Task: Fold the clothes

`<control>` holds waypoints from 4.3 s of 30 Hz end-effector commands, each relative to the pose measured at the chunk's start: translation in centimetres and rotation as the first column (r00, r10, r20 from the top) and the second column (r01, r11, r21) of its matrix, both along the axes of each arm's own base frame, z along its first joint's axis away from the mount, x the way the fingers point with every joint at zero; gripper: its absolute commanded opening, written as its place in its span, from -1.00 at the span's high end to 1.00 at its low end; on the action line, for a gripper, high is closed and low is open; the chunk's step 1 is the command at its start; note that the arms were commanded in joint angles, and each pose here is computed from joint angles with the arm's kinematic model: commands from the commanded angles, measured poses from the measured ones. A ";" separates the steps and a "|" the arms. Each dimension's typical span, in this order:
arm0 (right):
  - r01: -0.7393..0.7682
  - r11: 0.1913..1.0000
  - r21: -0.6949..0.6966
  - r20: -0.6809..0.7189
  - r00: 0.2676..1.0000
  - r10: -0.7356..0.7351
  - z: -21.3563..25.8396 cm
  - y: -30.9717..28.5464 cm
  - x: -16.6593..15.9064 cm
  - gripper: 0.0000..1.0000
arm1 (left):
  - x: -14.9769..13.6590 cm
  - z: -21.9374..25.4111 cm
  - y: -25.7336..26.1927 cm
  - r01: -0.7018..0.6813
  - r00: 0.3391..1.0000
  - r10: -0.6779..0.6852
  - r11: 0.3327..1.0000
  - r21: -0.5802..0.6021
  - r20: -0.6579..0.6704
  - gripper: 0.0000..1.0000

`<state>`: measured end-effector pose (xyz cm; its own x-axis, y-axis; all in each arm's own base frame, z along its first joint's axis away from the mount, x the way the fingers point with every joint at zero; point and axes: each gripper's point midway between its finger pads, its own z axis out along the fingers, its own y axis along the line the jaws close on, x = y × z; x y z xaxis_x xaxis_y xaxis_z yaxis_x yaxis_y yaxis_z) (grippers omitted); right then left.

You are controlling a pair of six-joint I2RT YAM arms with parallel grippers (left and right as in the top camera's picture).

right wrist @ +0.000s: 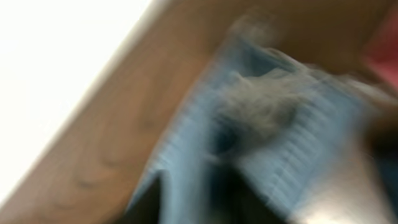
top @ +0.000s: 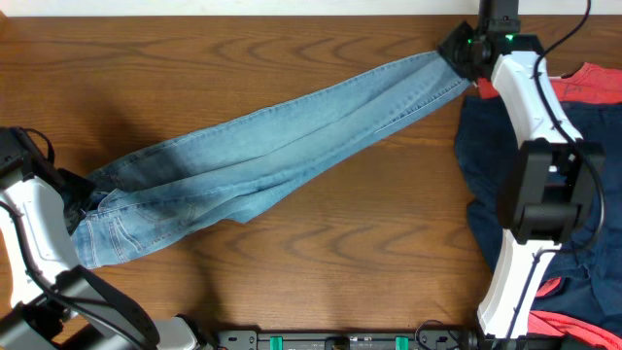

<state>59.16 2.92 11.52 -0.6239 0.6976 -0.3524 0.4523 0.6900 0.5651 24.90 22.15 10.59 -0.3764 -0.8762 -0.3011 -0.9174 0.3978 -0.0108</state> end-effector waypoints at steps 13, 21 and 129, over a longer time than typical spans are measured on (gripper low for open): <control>-0.446 0.885 -0.137 -0.170 0.890 0.422 -4.0 0.2 -4.9 -0.98 | -0.1 -1.6 0.1 -0.015 0.999 0.013 1.000 -0.027 -0.047 0.07; -0.477 0.869 -0.130 -0.206 0.871 0.447 -4.4 -0.8 -6.0 -0.82 | -0.6 -2.0 -1.2 0.037 0.997 -0.043 0.995 -0.088 -0.069 0.06; -0.567 0.823 -0.036 -0.210 0.809 0.549 -5.3 0.2 -7.8 -0.07 | -3.8 -8.3 1.9 -0.117 0.986 0.106 0.989 -0.088 -0.128 0.53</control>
